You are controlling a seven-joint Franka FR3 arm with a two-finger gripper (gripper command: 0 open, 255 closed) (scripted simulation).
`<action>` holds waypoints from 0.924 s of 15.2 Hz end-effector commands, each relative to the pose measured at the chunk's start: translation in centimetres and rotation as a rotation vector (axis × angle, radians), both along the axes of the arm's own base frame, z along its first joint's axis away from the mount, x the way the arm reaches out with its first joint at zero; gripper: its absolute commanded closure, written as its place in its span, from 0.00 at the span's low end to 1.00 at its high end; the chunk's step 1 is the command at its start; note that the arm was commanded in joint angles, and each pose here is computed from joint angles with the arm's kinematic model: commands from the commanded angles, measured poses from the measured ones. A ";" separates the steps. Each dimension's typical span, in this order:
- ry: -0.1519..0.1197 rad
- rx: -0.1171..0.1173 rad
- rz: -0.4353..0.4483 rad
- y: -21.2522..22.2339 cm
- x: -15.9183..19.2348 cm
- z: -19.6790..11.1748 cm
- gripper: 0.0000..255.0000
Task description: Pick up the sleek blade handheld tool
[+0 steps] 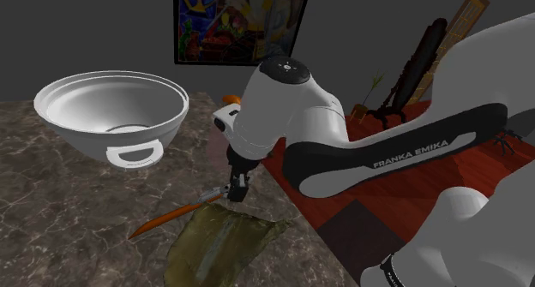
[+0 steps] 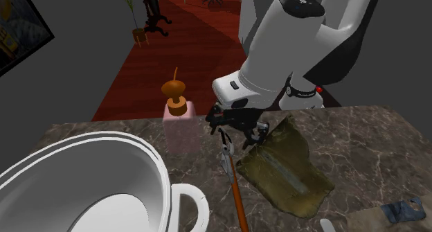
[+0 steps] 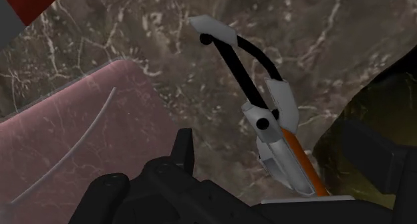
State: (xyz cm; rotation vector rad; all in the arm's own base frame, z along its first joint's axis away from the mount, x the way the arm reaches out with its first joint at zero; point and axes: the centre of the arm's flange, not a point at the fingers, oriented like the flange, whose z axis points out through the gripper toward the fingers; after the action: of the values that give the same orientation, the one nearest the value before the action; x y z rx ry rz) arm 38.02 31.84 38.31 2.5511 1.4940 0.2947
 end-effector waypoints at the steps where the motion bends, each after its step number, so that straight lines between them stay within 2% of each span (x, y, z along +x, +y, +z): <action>1: -0.004 -0.002 0.014 0.3 -0.2 -0.9 0.00; 6: -0.004 -0.002 0.014 0.3 -0.2 -3.9 0.00; 8: -0.004 -0.002 0.014 0.3 -0.2 -3.9 0.00; 9: -0.004 -0.001 0.014 0.2 -0.2 -3.9 1.00; 14: -0.004 -0.001 0.014 0.5 -0.2 -3.8 1.00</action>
State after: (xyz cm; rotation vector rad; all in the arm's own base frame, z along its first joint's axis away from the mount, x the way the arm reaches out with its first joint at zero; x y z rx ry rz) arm 37.95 32.17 34.69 2.5398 1.5060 0.3048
